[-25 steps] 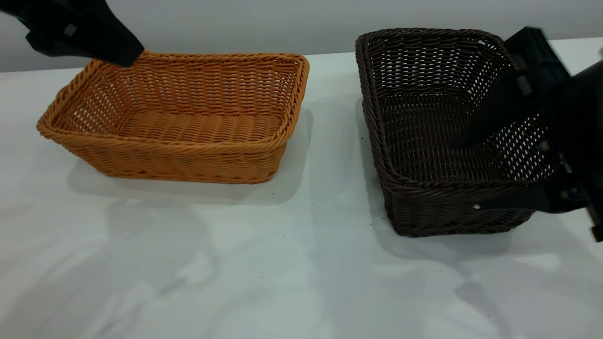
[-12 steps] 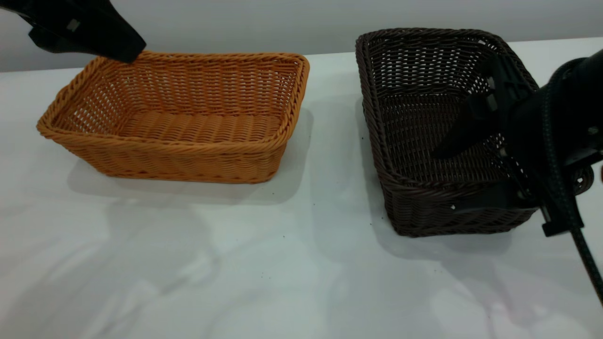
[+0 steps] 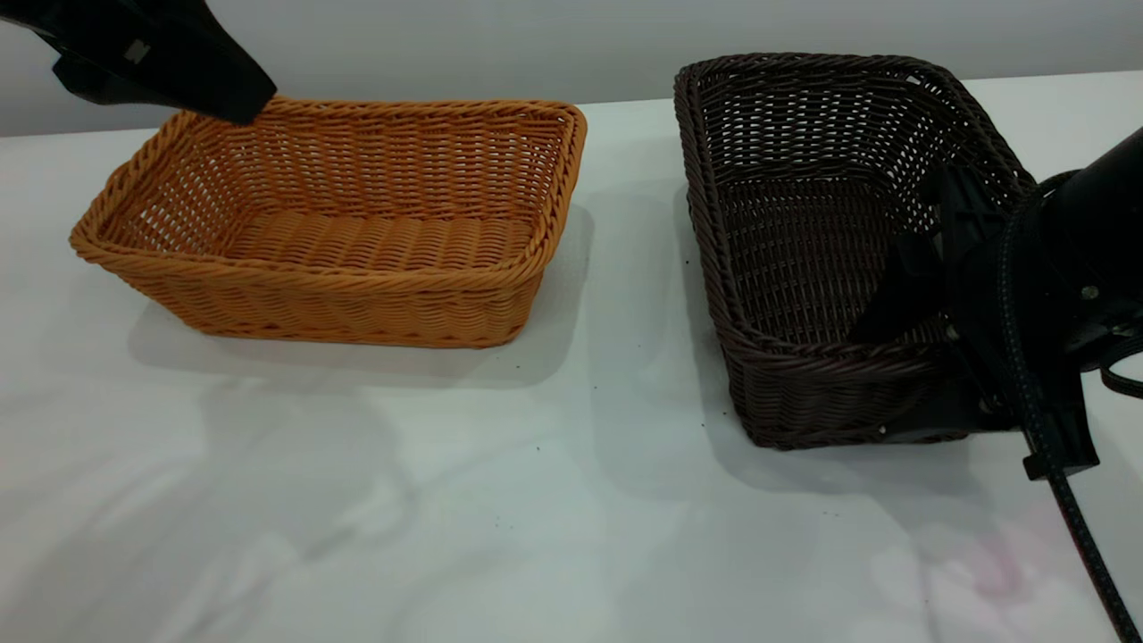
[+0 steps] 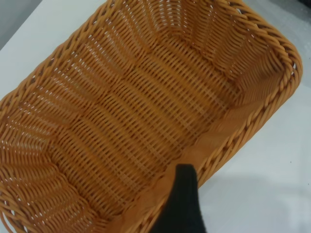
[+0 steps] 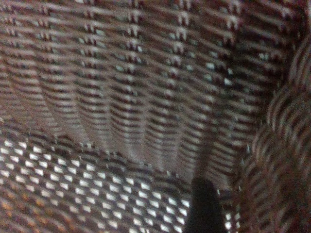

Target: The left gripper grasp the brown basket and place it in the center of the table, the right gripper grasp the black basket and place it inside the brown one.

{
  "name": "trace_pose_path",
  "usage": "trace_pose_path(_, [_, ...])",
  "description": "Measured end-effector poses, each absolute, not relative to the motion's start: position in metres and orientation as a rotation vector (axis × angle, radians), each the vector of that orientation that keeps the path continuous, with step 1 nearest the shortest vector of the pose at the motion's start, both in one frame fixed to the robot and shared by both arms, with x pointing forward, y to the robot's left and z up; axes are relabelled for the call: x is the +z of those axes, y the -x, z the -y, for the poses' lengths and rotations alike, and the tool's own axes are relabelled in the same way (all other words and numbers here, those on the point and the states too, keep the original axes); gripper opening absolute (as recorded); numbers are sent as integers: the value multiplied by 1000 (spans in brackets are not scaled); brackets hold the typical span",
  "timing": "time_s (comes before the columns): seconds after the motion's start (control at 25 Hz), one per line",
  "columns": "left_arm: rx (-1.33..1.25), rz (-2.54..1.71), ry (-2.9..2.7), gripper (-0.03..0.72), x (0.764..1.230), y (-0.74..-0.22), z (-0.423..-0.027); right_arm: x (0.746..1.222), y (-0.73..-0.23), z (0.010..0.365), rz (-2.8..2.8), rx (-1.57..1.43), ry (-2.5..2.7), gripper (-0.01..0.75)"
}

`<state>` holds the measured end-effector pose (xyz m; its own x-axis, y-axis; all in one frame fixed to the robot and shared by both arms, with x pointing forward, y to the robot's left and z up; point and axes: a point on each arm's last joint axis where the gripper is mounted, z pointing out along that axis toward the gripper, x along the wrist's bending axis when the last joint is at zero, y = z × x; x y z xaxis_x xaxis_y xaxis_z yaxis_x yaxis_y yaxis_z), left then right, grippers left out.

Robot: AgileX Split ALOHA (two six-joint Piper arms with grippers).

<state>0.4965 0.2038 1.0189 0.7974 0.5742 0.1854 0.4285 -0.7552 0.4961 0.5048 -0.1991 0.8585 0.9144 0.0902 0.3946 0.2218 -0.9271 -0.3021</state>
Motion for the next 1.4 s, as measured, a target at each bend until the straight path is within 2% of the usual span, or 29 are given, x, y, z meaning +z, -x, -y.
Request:
trace_pose_path(0.28, [455, -755, -2549, 582, 1019, -496, -204, 851, -505, 203, 219, -525, 2782, 439])
trace_pose_path(0.4, [454, -757, -2548, 582, 1019, -496, -204, 851, -506, 204, 214, -528, 2792, 361])
trace_pose_path(0.52, [454, -759, -2547, 582, 1019, -496, -204, 851, -506, 204, 211, -530, 2798, 238])
trace_pose_path(0.92, [452, -725, -2581, 582, 1014, -499, -204, 855, -505, 201, 231, -533, 2754, 238])
trace_pose_path(1.4, [327, -382, -2822, 556, 959, -516, -200, 884, -511, 195, 460, -700, 2660, 239])
